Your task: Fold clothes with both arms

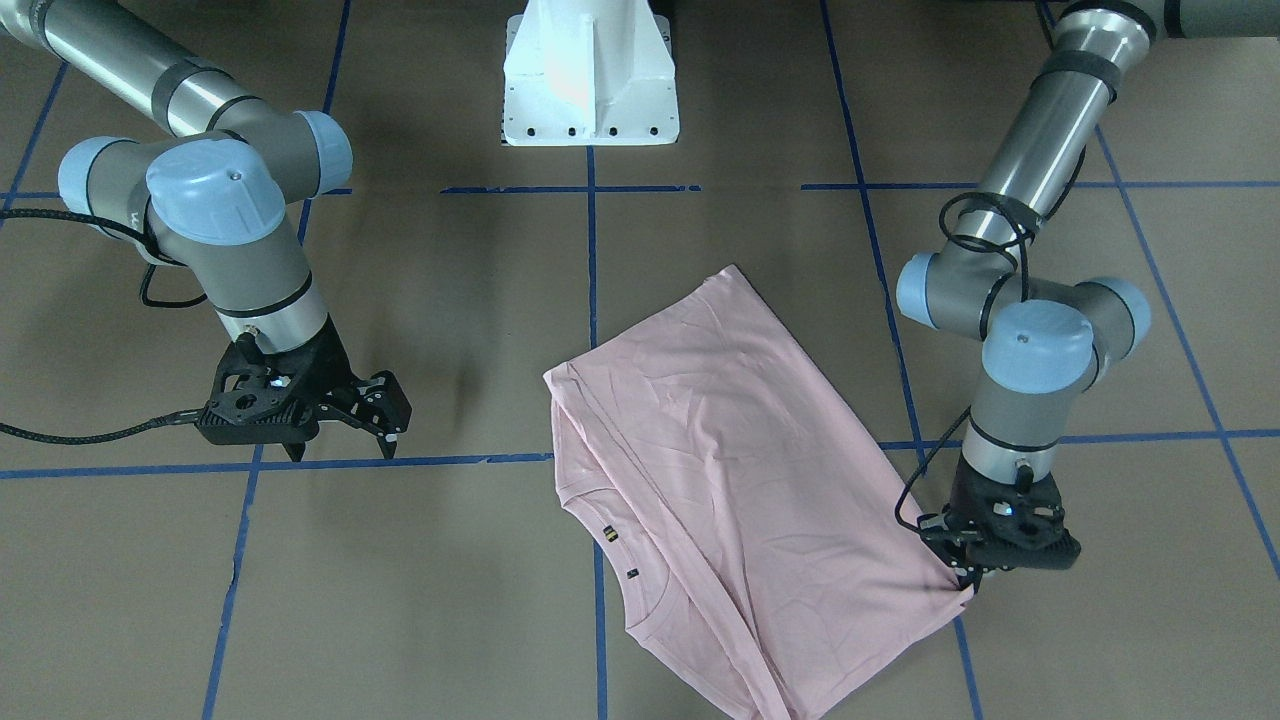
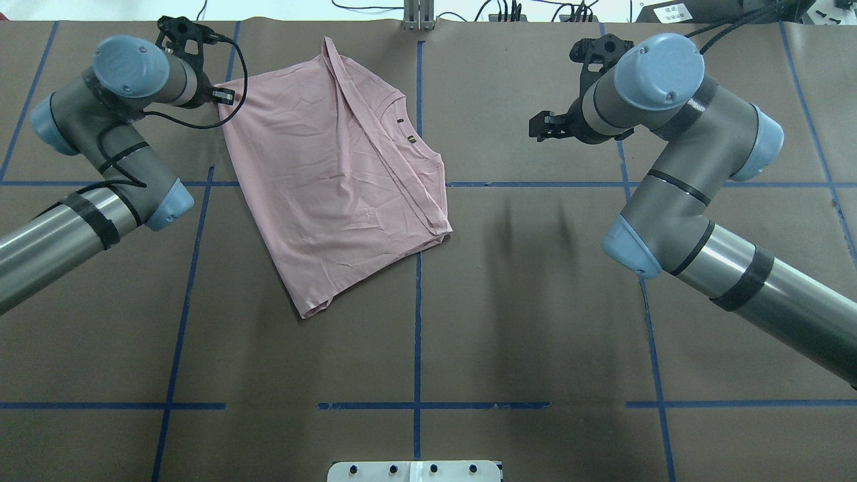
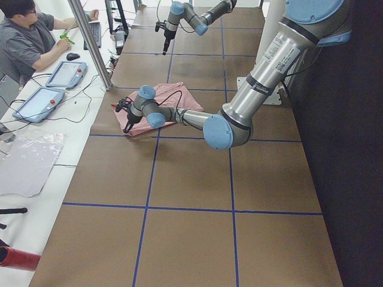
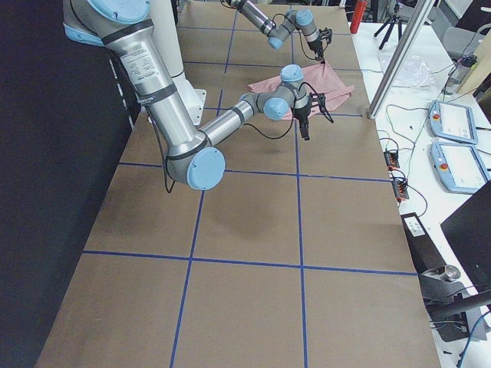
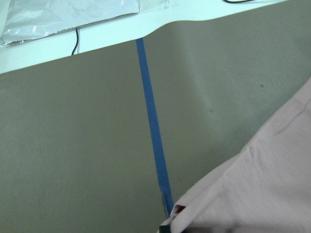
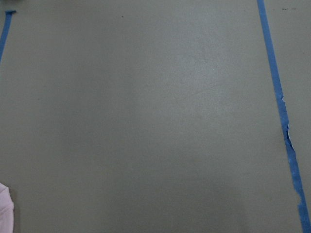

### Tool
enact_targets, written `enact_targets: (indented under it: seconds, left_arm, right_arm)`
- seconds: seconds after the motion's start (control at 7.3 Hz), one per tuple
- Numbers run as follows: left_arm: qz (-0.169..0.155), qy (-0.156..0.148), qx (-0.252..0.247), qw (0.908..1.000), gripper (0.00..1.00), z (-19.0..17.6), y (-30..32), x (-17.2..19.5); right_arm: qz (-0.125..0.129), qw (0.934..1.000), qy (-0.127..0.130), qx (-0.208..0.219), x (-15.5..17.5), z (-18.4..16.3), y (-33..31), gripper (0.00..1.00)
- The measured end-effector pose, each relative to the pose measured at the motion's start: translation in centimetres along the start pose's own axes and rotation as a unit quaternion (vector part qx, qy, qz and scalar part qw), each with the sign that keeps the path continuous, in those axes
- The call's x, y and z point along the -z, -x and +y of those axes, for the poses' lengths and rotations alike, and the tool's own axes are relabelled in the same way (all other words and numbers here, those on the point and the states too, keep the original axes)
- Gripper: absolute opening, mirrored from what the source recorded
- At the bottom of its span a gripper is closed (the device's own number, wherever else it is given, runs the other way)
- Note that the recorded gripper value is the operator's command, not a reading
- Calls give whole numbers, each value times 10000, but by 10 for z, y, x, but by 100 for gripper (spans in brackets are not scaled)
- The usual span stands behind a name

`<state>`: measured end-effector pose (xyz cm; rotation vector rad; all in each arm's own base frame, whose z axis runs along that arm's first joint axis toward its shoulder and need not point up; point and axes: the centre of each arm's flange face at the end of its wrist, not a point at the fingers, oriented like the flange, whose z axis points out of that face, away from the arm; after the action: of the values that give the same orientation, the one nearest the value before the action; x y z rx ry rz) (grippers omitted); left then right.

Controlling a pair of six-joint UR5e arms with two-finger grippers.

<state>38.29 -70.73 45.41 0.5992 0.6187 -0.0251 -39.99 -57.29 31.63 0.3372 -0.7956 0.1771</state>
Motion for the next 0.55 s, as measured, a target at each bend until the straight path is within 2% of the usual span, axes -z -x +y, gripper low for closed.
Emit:
enact_targets:
  seconds: [0.27, 0.55]
  left_arm:
    - [60, -96, -168, 9998, 100, -2, 13, -6]
    - [538, -87, -249, 9982, 100, -6, 26, 6]
  right_arm:
    - [-36, 10000, -1, 32, 1, 3, 7, 99]
    - [-116, 9998, -99, -160, 1, 8, 42, 86]
